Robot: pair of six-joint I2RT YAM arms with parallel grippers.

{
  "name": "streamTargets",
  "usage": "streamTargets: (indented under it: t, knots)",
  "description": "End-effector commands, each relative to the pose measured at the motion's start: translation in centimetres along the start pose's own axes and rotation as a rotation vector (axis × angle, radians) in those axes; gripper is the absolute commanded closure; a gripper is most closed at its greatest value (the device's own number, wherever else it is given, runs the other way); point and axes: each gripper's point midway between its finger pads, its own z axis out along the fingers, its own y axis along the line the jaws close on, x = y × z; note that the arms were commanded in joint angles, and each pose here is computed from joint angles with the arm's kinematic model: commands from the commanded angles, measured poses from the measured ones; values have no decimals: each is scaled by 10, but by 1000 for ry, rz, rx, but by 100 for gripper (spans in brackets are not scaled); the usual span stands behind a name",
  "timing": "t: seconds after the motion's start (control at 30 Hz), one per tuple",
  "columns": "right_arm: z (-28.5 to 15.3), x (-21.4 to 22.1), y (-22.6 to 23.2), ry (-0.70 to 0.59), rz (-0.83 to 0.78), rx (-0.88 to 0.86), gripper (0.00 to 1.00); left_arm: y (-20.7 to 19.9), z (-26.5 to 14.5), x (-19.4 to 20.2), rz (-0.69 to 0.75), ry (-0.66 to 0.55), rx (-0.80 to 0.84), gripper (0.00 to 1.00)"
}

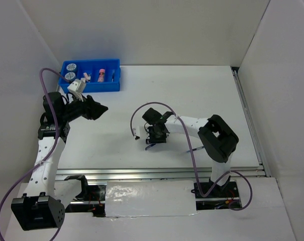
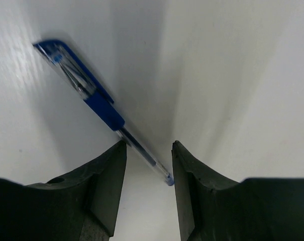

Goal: Sort the stationery into containers
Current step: Pick up the pen from the center of the board.

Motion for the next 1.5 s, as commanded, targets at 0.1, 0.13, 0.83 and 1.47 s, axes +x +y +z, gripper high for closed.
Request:
streamTargets:
  t: [0.1, 0.13, 0.83, 1.47]
  knots:
    - [16, -24, 22, 1, -80, -110, 52, 4, -5, -9, 29, -28, -15, 36]
    - [17, -27, 25, 0, -88, -118, 52, 5, -5, -9, 27, -28, -18, 36]
    - [-8, -63, 45, -125, 124, -267, 94, 30, -12, -17, -71, -87, -84, 39]
    - [-290, -69, -142, -1390, 1281, -357, 100, -61, 43, -2, -300, -118, 280, 14]
